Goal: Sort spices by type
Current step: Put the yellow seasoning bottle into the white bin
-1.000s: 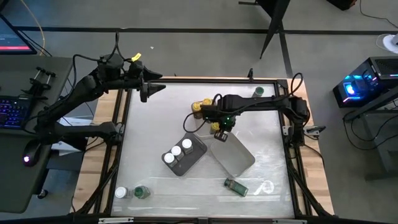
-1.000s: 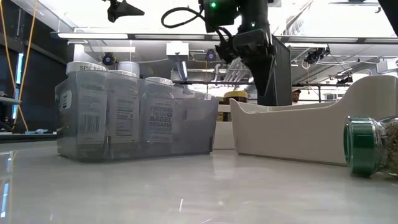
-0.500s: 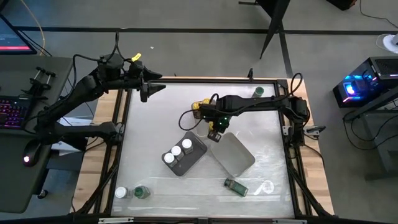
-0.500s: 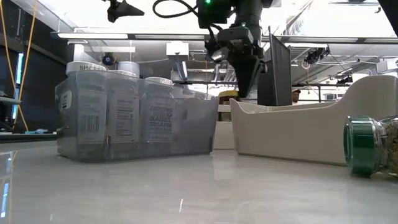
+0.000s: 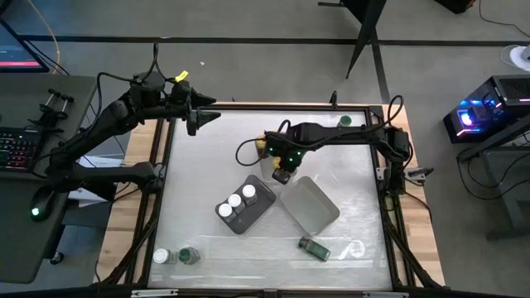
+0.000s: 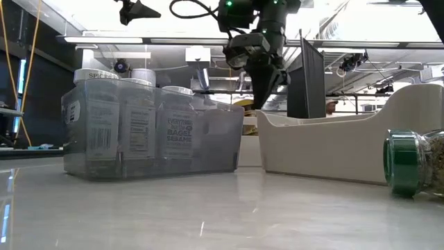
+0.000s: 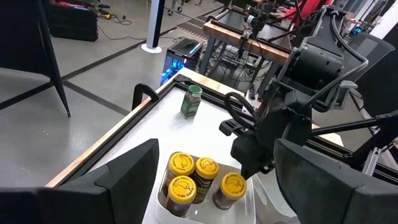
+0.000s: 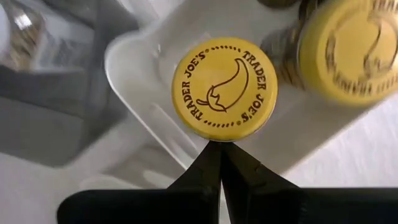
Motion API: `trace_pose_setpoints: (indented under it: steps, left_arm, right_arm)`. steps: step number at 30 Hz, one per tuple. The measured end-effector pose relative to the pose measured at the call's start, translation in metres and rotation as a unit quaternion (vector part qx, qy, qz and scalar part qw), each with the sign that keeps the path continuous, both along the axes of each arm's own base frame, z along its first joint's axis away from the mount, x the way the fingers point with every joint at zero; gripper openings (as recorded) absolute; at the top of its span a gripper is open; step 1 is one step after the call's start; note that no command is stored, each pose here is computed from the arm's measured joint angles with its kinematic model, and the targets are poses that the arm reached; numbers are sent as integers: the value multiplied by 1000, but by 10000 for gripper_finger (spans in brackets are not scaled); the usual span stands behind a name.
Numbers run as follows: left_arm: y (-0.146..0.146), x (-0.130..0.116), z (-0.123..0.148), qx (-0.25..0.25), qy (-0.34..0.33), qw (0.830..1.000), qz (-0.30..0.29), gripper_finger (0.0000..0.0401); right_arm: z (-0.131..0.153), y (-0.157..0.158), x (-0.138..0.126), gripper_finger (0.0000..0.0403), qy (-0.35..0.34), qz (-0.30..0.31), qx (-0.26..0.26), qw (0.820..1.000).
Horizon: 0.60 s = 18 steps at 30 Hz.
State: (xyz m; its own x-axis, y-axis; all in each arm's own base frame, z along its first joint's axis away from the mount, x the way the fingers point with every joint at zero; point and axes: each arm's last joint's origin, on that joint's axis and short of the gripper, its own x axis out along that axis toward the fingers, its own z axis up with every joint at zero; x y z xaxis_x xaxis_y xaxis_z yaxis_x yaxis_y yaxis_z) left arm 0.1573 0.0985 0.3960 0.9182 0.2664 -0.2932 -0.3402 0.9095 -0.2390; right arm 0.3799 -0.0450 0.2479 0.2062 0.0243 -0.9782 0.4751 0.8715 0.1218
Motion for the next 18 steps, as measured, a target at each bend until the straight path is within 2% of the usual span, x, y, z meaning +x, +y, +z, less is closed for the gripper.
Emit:
trace_pose_setpoints:
  steps: [5, 10, 18]
  left_arm:
    - [0, 0, 0, 0, 0, 1000, 0, 305]
    - [0, 0, 0, -1, 0, 1000, 0, 305]
    - [0, 0, 0, -1, 0, 1000, 0, 305]
  right_arm:
    - [-1, 3, -8, 0, 43, 10, 4, 999]
    - [-3, 3, -8, 0, 47, 7, -2, 999]
    - [-25, 2, -8, 0, 56, 5, 0, 998]
